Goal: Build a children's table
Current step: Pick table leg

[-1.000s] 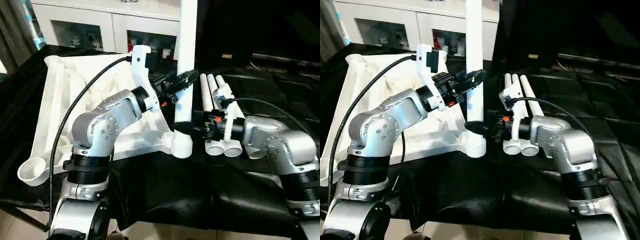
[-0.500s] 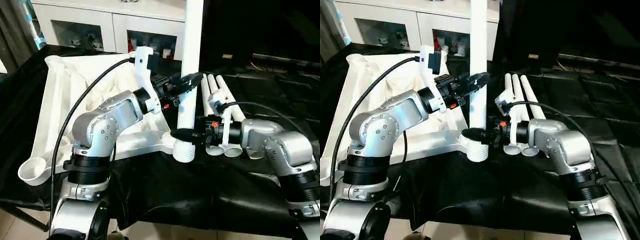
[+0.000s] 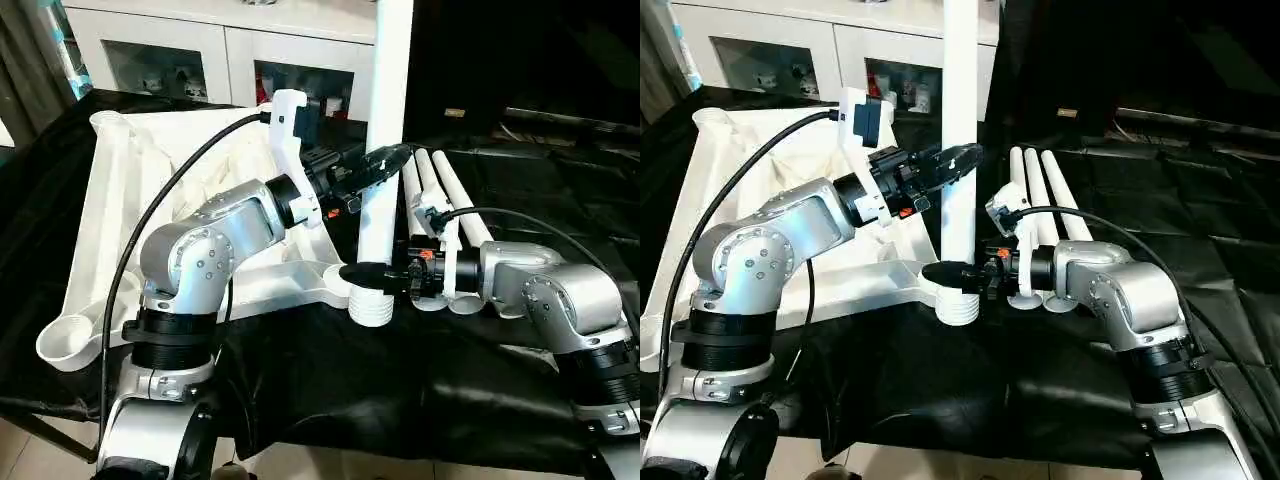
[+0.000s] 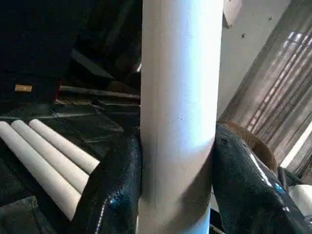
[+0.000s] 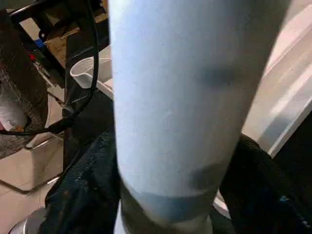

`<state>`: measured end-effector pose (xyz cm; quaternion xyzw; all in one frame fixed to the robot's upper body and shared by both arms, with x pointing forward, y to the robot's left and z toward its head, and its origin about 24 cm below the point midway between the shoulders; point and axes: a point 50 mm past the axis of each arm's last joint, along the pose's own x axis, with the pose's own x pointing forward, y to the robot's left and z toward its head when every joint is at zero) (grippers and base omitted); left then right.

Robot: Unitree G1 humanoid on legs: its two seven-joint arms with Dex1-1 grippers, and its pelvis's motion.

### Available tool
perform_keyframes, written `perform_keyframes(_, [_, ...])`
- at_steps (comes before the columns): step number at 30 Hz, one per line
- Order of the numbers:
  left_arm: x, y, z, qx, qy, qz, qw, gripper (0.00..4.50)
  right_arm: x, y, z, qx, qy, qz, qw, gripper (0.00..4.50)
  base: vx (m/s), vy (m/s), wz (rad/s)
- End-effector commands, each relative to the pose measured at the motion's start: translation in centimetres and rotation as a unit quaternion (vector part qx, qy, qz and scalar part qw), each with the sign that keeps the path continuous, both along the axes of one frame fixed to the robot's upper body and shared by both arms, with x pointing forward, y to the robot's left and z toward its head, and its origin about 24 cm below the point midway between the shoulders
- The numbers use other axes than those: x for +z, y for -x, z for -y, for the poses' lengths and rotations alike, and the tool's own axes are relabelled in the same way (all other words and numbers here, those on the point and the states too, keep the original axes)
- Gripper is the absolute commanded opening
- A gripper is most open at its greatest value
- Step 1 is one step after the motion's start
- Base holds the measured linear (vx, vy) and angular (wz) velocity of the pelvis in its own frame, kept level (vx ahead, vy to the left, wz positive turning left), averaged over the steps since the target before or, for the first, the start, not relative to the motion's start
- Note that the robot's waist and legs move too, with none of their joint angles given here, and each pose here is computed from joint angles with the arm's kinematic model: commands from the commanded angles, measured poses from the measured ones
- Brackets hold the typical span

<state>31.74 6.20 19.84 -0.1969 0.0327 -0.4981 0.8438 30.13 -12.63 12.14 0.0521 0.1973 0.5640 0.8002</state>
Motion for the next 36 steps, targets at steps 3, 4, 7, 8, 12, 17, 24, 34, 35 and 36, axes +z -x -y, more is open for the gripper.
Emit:
perform_keyframes(3, [1.1, 0.6, 0.7, -0.031, 0.002, 0.022, 0.999, 1.77, -0.3, 0.0, 0.3, -0.004, 0.009, -0.010, 1.000, 2.35, 0.000, 0.000, 0.00])
perform_keyframes(4, [1.1, 0.6, 0.7, -0.032, 0.001, 0.023, 0.999, 1.77, -0.3, 0.0, 0.3, -0.004, 0.009, -0.011, 1.000, 2.23, 0.000, 0.000, 0.00])
perform_keyframes(7, [1.1, 0.7, 0.7, -0.036, 0.000, 0.023, 0.999, 1.77, -0.4, 0.0, 0.3, -0.004, 0.008, -0.012, 1.000, 1.96, 0.000, 0.000, 0.00])
perform_keyframes(8, [1.1, 0.7, 0.8, -0.037, 0.000, 0.023, 0.999, 1.77, -0.4, 0.0, 0.4, -0.004, 0.007, -0.012, 1.000, 1.94, 0.000, 0.000, 0.00])
perform_keyframes(12, [0.9, 0.6, 0.8, -0.032, -0.016, 0.024, 0.999, 2.33, -0.4, -0.1, 0.3, -0.010, 0.003, -0.009, 1.000, 1.92, 0.000, 0.000, 0.00])
perform_keyframes(17, [1.0, 0.1, 0.4, -0.001, 0.002, 0.028, 1.000, 2.62, -0.3, -0.6, 0.2, -0.037, -0.015, -0.001, 0.999, 1.91, 0.000, 0.000, 0.00])
perform_keyframes(24, [3.1, -1.3, -1.4, 0.086, 0.159, 0.054, 0.982, 2.88, 0.5, -1.6, 0.1, -0.086, -0.065, 0.030, 0.994, 1.91, 0.000, 0.000, 0.00])
perform_keyframes(34, [0.3, -1.2, -3.9, 0.159, -0.061, 0.094, 0.981, 2.88, 2.1, -3.3, 1.2, -0.254, -0.120, 0.168, 0.945, 1.91, 0.000, 0.000, 0.00])
perform_keyframes(35, [-0.8, -0.9, -4.3, 0.164, -0.115, 0.101, 0.974, 2.88, 2.3, -3.3, 1.3, -0.268, -0.128, 0.179, 0.938, 1.91, 0.000, 0.000, 0.00])
perform_keyframes(36, [-2.1, -0.6, -4.9, 0.168, -0.167, 0.114, 0.965, 2.88, 2.3, -3.1, 1.3, -0.278, -0.137, 0.174, 0.935, 1.91, 0.000, 0.000, 0.00])
